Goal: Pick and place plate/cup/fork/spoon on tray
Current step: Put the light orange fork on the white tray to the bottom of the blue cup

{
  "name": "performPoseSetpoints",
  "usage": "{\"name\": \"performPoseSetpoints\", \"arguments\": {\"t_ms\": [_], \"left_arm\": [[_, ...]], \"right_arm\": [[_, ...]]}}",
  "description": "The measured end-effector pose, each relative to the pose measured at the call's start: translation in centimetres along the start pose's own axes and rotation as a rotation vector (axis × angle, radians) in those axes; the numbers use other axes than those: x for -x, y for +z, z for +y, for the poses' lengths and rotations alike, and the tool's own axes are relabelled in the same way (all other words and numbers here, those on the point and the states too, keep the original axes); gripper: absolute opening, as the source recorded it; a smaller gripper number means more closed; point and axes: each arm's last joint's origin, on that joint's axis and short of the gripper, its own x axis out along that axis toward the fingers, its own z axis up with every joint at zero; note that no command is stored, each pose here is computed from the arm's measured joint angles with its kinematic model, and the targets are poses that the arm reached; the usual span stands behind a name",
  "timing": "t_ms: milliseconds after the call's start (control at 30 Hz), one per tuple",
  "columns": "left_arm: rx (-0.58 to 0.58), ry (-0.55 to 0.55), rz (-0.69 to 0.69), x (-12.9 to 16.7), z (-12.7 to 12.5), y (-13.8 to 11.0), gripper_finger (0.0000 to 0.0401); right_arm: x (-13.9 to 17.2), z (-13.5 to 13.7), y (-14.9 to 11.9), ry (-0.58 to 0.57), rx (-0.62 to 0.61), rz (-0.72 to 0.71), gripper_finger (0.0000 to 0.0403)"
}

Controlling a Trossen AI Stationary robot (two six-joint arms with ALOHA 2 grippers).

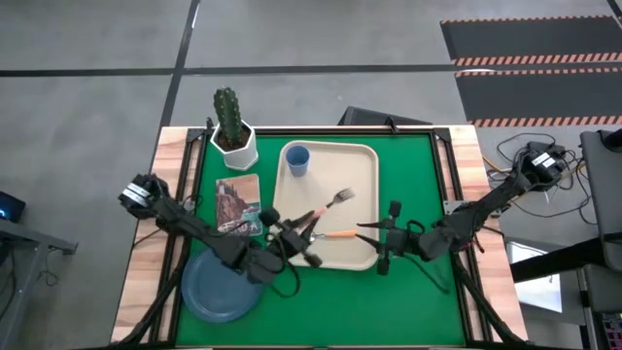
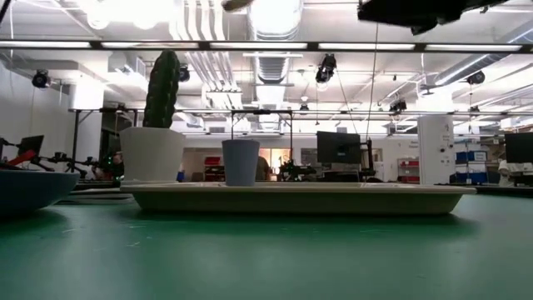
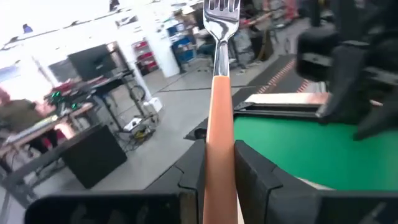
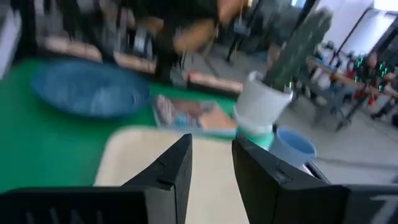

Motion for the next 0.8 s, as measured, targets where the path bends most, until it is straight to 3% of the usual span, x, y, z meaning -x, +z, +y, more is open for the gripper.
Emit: {"name": "performPoseSetpoints", "arguments": {"t_ms": [200,300,500,667,800], "left_arm": [[0.061,0.047,-0.004,-2.1,-1.8,-1.8,0.004],[0.099,0.052,-0.013,-2.5,-2.5,-2.3,0.004],[0.145,0.016,-0.03,-2.7,-3.3,-2.9,0.004],[0.152,0.0,-0.033,-2.7,-3.4,-3.0,0.004],[0.145,0.0,-0.031,-2.8,-3.5,-3.1,0.004]], "right_arm": [[0.3,-0.3,-1.0,-0.008,-0.103,-0.276,0.0103],[0.2,-0.8,-1.8,-0.051,-0.17,-0.348,0.0103],[-1.4,-1.7,-3.1,-0.095,-0.34,-0.358,0.0117],[-3.6,-1.4,-2.7,-0.016,-0.376,-0.382,0.0154],[-4.8,-1.5,-1.8,-0.036,-0.383,-0.406,0.0177]]}}
